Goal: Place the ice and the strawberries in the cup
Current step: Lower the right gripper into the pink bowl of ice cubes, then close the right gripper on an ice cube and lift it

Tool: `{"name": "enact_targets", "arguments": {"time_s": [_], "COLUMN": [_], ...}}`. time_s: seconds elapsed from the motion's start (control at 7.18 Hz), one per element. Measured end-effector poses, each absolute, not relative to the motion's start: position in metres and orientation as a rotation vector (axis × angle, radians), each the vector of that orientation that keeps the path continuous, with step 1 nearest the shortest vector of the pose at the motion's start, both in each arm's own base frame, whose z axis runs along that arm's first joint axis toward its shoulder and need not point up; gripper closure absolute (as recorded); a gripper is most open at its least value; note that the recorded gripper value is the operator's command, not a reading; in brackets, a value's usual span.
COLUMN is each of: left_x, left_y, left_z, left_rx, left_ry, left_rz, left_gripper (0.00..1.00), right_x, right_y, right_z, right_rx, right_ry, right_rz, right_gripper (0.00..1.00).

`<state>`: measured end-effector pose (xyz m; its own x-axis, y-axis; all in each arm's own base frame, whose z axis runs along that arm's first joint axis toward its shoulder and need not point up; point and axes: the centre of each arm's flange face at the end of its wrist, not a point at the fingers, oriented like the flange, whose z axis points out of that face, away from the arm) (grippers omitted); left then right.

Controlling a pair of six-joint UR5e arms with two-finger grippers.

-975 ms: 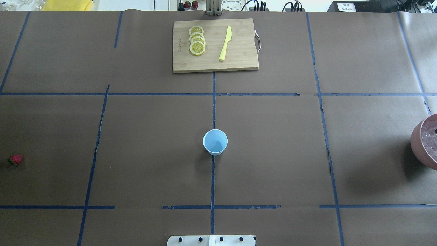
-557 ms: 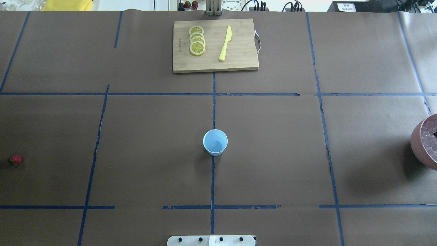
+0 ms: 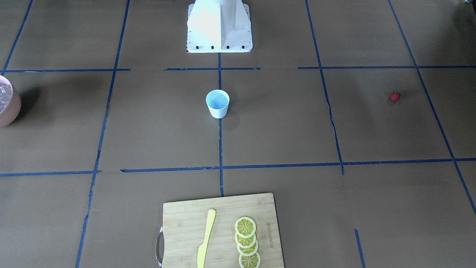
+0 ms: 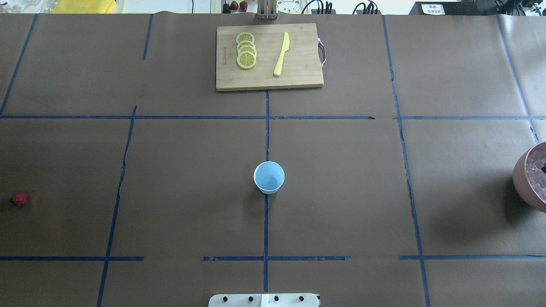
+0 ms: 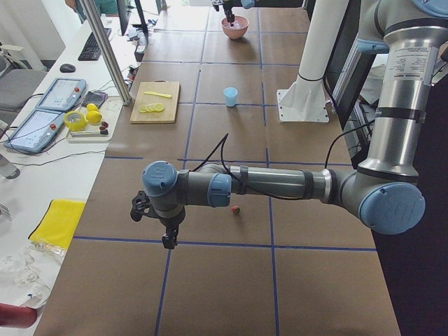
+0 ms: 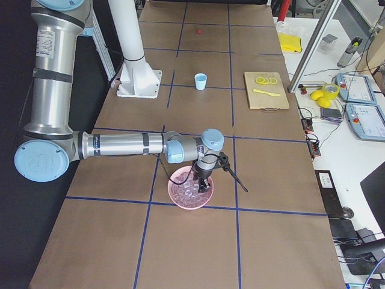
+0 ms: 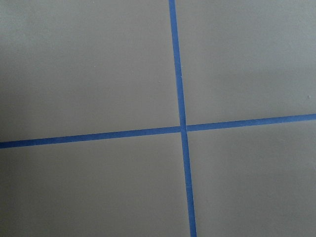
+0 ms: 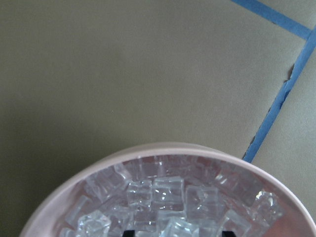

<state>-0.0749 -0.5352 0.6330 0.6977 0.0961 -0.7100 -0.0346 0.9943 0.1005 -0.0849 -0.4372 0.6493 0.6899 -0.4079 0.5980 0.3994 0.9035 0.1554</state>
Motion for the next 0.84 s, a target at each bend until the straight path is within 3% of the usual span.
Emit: {"name": "enact_targets", "arguments": {"time_s": [0.56, 0.84], "left_x": [-0.0749, -0.0749], "left_y": [-0.5358, -0.5359], "left_z": [0.6322, 0.6319], "left_rx": [0.083, 0.083], "left_ry": [0.796, 0.795], "left_rz": [0.073, 0.074], "left_gripper": [0.00, 0.00], "right_x": [-0.0861, -0.0860], "right_y": [-0.4331, -0.4320], "right_z": [0.6553, 0.6586], "right_rx": [-0.001, -0.008], "right_ry": [-0.669, -0.668], "right_rz": [-0.453, -0.451], "right_gripper": [0.35, 0.41]}}
